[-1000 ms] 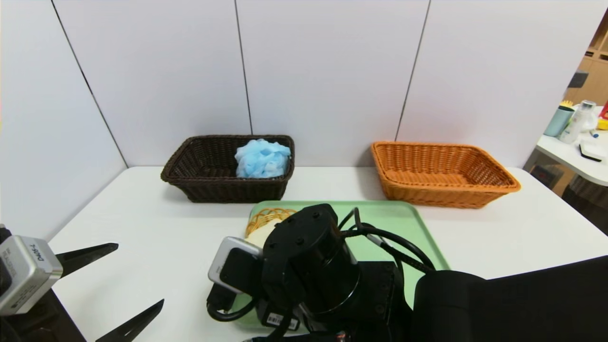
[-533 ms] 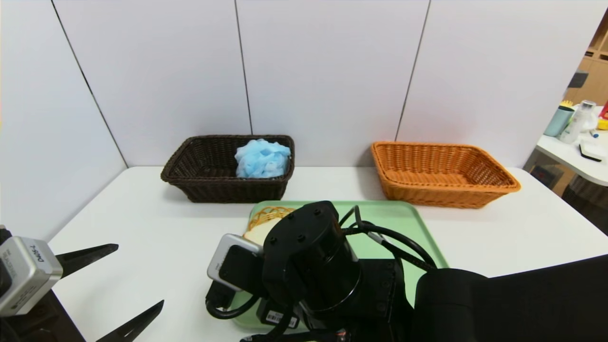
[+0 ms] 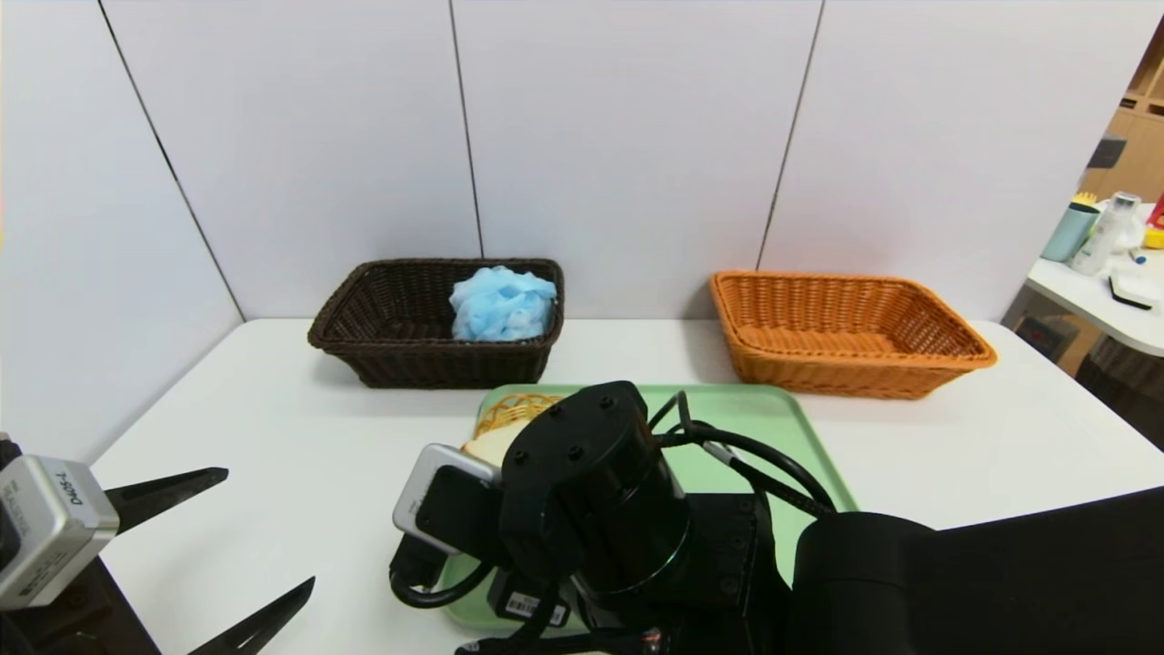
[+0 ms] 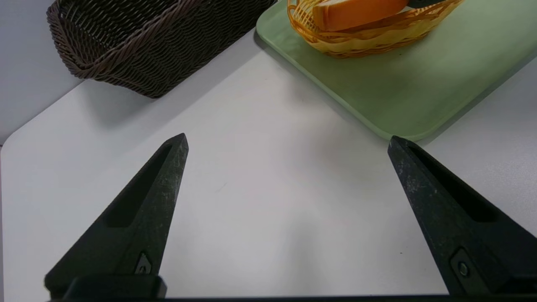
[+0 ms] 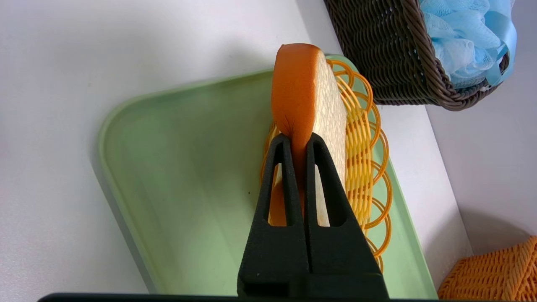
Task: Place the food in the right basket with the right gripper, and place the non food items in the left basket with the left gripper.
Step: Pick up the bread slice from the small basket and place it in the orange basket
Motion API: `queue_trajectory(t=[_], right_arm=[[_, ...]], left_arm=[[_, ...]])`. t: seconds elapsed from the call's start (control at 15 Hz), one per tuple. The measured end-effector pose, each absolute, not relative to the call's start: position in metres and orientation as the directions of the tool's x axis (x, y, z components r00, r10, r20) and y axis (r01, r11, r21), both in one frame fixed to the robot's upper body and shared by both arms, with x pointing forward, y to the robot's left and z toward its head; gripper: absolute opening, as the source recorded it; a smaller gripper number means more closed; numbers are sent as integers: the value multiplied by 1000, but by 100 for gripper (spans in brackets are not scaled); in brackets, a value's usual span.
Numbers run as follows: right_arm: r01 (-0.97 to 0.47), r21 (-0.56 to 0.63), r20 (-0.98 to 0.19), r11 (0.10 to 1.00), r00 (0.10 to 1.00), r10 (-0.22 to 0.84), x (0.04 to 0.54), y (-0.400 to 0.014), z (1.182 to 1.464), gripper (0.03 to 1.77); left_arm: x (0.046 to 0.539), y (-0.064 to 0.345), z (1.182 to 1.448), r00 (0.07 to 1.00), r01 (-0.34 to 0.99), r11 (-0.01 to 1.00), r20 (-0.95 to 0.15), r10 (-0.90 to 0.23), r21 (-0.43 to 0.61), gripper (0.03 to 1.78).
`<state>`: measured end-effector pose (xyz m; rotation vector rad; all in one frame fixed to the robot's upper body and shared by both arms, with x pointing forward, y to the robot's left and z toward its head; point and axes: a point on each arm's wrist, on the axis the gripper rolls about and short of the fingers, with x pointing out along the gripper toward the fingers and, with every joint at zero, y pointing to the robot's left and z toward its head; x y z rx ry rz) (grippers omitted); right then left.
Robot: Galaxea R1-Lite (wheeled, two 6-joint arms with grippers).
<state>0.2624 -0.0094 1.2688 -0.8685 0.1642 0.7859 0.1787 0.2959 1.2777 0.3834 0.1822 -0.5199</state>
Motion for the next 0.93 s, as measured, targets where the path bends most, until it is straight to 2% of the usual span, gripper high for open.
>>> queue_trajectory(t=[0.2,0.93], right_arm=[[-675,-622,-425,396,716,553,263,-9,1271,6],[-631,-627,-338,456,748,571,264,-15,1306,6]], left_arm=[[179,296,1278,852,518,798,-265,-451,309,169],[180,295,1276,847,525,794,-276,-454,305,169]])
